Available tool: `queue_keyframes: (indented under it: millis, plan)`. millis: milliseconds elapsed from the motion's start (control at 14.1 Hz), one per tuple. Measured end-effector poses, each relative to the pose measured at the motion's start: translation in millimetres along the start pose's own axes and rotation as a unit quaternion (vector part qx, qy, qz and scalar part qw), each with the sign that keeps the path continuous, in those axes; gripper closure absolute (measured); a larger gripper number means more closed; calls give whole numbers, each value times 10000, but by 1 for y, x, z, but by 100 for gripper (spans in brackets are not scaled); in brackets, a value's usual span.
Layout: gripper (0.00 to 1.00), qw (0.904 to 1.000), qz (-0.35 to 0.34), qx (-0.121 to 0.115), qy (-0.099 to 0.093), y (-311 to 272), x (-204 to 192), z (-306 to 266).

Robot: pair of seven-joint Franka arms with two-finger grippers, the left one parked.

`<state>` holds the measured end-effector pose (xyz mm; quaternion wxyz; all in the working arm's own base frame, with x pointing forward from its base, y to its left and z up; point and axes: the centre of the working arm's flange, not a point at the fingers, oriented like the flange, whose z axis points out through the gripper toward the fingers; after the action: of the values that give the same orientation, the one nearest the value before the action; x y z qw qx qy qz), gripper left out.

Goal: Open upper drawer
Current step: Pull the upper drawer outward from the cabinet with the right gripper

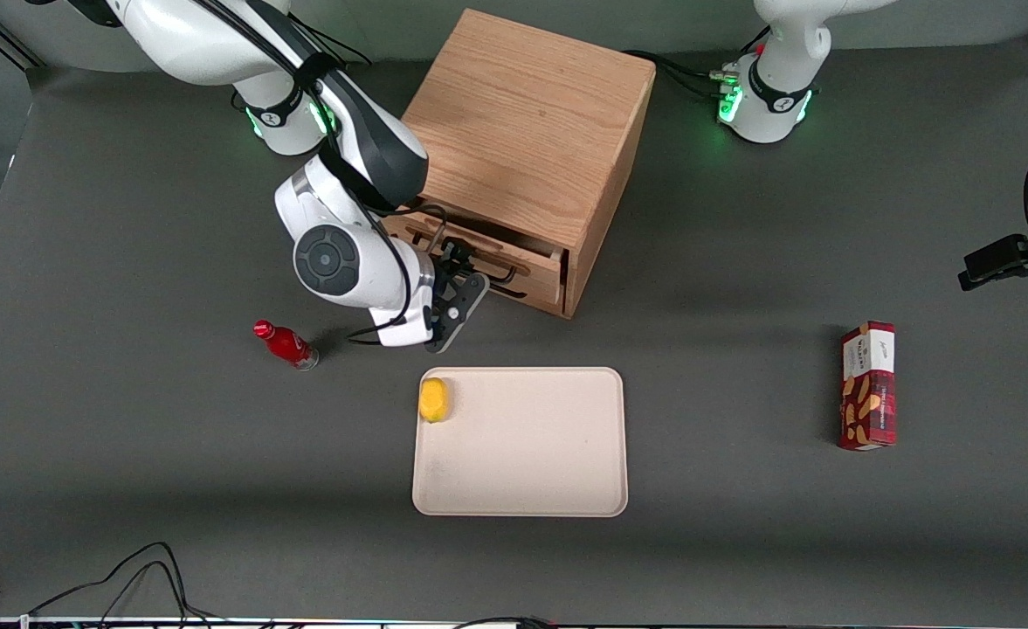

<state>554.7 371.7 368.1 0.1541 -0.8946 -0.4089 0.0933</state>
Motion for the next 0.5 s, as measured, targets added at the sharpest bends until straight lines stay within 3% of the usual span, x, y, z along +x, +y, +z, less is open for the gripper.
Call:
queue_keyframes:
  millis: [498]
  plan:
    - [0,9999,-27,35,144,19,11,-7]
